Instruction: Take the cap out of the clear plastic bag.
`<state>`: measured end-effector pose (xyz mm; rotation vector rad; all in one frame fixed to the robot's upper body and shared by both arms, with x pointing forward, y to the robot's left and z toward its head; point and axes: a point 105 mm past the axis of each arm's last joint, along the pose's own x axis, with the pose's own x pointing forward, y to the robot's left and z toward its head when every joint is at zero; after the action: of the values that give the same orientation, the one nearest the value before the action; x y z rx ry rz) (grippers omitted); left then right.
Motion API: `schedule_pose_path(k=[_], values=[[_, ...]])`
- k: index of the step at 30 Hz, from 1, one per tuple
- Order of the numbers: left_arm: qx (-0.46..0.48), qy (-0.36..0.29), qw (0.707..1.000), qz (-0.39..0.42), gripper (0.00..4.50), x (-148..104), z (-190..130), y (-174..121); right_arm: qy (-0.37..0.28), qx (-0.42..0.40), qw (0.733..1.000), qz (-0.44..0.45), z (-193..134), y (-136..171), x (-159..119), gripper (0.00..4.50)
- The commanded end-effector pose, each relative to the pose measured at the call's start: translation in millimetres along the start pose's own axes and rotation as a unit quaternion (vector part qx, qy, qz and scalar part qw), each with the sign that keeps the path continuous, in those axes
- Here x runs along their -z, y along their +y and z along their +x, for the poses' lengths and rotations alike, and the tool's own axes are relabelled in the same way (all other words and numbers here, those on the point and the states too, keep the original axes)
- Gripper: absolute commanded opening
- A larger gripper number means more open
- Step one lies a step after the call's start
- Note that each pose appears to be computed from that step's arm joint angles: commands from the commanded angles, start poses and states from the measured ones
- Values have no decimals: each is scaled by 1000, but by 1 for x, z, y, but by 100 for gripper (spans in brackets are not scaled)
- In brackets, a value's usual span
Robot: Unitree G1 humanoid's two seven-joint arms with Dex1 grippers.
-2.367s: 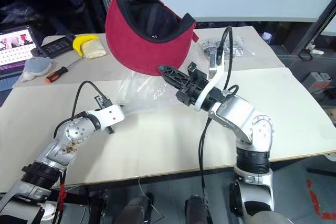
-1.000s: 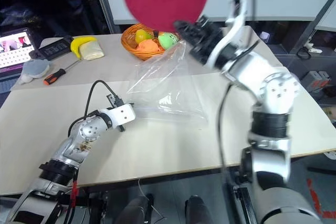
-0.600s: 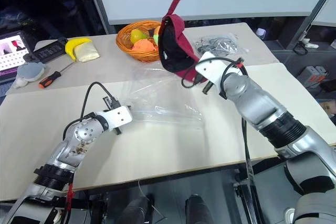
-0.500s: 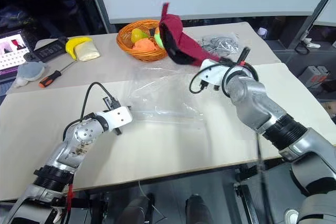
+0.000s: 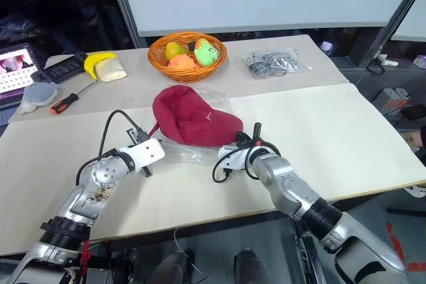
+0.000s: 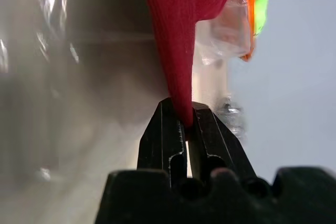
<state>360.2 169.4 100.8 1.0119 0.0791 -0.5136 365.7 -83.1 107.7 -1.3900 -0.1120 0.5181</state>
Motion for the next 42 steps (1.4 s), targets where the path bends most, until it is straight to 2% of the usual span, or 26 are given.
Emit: schedule_pose_path(k=[1, 7, 10, 11, 15, 16, 17, 18, 20, 24, 28, 31, 33, 35, 36, 38, 40, 42], values=[[13, -4, 1000, 3, 0, -1, -1, -5, 17, -67, 996, 54, -2, 22, 11, 127], [56, -40, 998, -4, 0, -5, -11, -19, 35, -62, 995, 65, -2, 14, 25, 336], [65, -76, 995, -20, 73, -12, -20, -20, 43, -58, 995, 73, -2, 9, 34, 436], [75, -92, 993, -29, 113, -17, -24, -21, 47, -59, 994, 79, -3, 7, 38, 450], [98, -102, 989, -31, 259, -17, -34, -24, 52, -65, 992, 96, -5, 0, 49, 450], [102, -104, 989, -34, 308, -17, -36, -25, 53, -69, 991, 102, -5, -1, 51, 450], [103, -107, 988, -35, 332, -17, -39, -25, 53, -72, 991, 101, -6, -3, 53, 450], [105, -114, 987, -36, 379, -19, -41, -24, 51, -78, 990, 109, -7, -5, 54, 450], [104, -126, 986, -35, 441, -24, -46, -21, 46, -91, 989, 109, -8, -8, 55, 450], [122, -170, 976, -54, 441, -45, -60, -20, 24, -142, 979, 146, -17, -11, 49, 450], [160, -227, 946, -167, 441, -73, -89, -16, -28, -228, 934, 275, -49, -31, 35, 450], [162, -229, 928, -246, 441, -77, -100, -7, -56, -241, 901, 355, -63, -61, 30, 450], [156, -224, 924, -268, 441, -76, -102, -3, -68, -244, 888, 383, -66, -71, 29, 450], [116, -215, 919, -308, 441, -69, -100, 10, -80, -236, 870, 426, -70, -85, 31, 450], [91, -211, 916, -330, 441, -64, -99, 18, -85, -229, 862, 443, -71, -92, 33, 450], [-90, -160, 897, -401, 441, -19, -96, 66, -43, -134, 851, 506, -65, -115, 69, 450], [-294, -88, 840, -447, 441, 38, -116, 108, 20, -27, 841, 540, -60, -125, 111, 450], [-398, -44, 792, -460, 441, 69, -138, 120, 53, 44, 830, 553, -57, -125, 132, 450]])
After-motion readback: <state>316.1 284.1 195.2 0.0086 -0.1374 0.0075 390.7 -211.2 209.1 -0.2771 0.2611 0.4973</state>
